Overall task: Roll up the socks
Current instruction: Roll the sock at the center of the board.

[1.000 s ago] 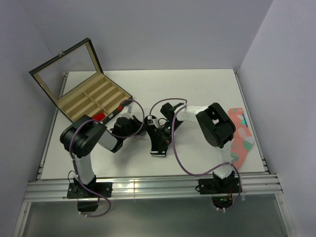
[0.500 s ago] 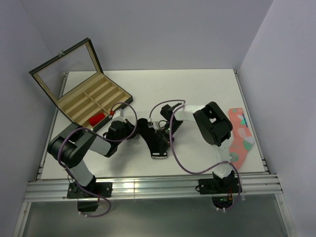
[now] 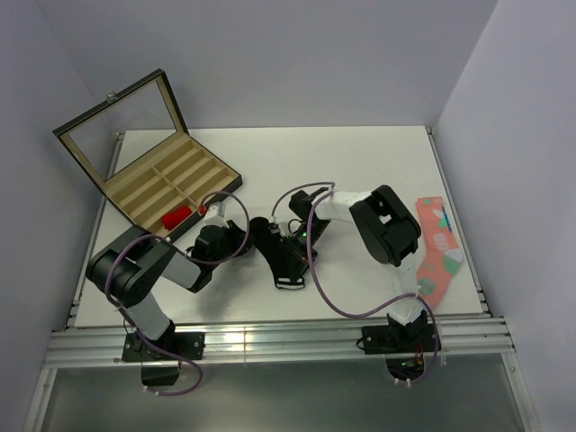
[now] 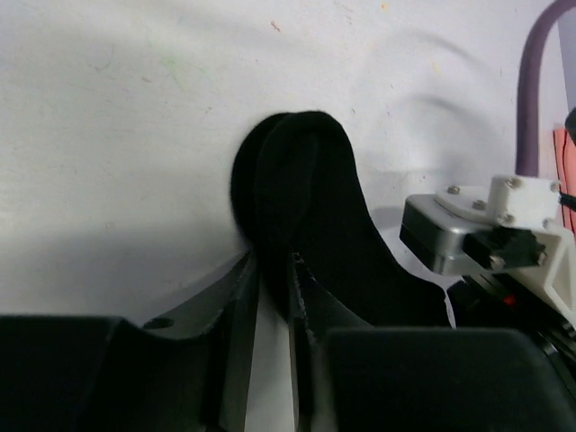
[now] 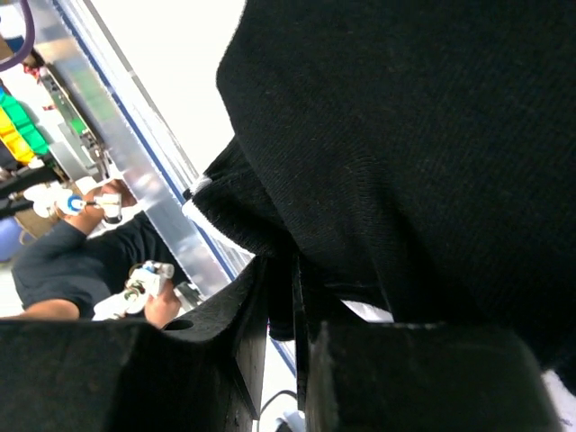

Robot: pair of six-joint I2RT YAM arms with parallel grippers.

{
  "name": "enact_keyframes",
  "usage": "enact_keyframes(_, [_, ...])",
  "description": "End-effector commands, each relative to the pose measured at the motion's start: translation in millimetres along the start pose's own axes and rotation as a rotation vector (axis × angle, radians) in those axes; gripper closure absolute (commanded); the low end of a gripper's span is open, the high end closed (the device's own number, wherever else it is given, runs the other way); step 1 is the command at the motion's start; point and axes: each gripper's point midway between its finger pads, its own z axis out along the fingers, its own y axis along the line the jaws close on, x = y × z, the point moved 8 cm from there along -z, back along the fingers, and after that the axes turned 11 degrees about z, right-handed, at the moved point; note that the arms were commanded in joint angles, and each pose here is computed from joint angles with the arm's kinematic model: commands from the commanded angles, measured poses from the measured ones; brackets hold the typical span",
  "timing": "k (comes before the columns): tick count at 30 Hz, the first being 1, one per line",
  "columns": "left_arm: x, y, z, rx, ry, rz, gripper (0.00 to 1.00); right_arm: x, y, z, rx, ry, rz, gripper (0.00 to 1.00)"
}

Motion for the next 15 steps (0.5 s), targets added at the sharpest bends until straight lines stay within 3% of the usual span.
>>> enact_keyframes(1, [2, -2, -7, 0.006, -0.001, 0.056, 0.75, -13, -23, 8, 0.196, -0.038, -0.028, 0.81])
enact_keyframes(2, [-1, -4, -9, 0.012, -0.014, 0.062, 0.7, -14, -24, 9, 0.2, -0.037, -0.024, 0.81])
enact_keyframes(8, [0, -21, -32, 0.021, -0.072, 0.137, 0.63, -16, -23, 8, 0.204, -0.041, -0.022, 0.81])
enact_keyframes(15, [17, -64, -62, 0.24, -0.078, 0.292, 0.59, -13, -24, 9, 0.198, -0.033, -0.023, 0.81])
